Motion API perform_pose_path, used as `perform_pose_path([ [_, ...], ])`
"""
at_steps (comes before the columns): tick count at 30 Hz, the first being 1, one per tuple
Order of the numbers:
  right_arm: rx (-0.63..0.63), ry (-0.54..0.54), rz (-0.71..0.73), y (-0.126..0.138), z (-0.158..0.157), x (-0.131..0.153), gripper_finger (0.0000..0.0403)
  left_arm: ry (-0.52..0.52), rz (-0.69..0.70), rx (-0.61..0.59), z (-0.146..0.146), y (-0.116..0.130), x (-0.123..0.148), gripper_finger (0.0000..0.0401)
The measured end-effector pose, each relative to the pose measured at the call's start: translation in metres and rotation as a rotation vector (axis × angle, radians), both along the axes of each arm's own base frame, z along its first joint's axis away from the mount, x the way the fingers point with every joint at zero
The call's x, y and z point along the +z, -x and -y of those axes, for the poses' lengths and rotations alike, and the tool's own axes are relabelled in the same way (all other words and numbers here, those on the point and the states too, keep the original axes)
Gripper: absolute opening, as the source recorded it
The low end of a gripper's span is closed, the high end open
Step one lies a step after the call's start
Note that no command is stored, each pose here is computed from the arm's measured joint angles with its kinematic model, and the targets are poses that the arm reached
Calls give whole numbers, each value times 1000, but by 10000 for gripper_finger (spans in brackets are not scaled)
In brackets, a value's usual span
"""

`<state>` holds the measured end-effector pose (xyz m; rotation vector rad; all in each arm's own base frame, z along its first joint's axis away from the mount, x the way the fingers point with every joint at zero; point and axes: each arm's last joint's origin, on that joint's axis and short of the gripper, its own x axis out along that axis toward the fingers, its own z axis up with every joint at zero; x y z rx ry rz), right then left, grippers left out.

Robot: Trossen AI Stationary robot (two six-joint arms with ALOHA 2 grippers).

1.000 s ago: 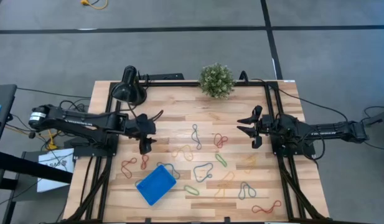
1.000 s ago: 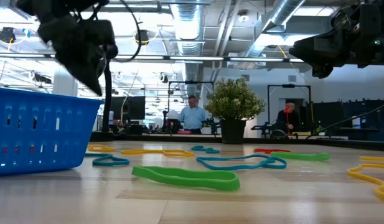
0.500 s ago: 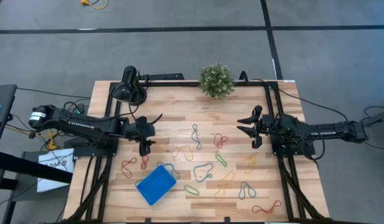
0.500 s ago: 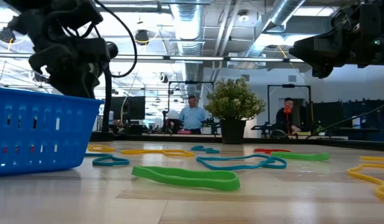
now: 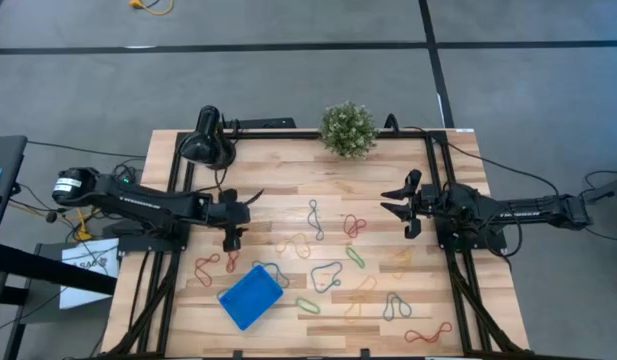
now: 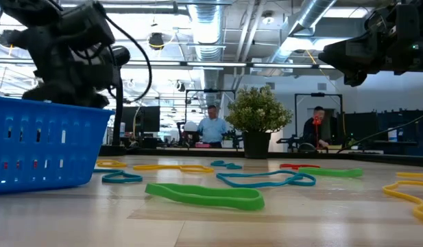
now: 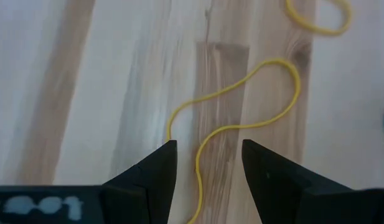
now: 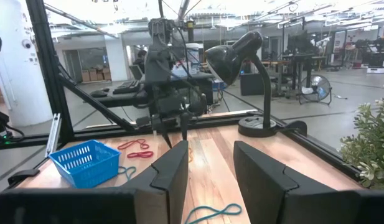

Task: Pick and place rubber bands into bin
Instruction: Put the yellow rubber band into the blue basket

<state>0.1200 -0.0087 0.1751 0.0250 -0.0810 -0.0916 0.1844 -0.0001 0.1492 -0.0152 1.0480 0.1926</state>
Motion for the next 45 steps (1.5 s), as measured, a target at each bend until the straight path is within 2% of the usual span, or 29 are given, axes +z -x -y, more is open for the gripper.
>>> perform_pose_path([
  [10,0,0,-2,0,0,0,123,-23,-31,-37,0,-22,-26,171],
  [17,0,0,-1,0,0,0,123,-28,-63,-46,0,-22,-31,167],
  [26,0,-1,-16,0,0,-2,123,6,-92,-38,1,-12,-24,108],
  [30,2,-3,-16,0,0,-2,123,7,-125,2,-1,-8,-25,73],
  [36,30,-10,-64,0,-1,-6,123,-8,-125,-3,-1,-9,-25,10],
  [42,112,-60,-107,0,-4,-11,123,-29,-120,2,-2,-9,-25,13],
  [45,122,-35,-103,0,-5,-10,123,-32,-119,3,-2,-9,-25,21],
])
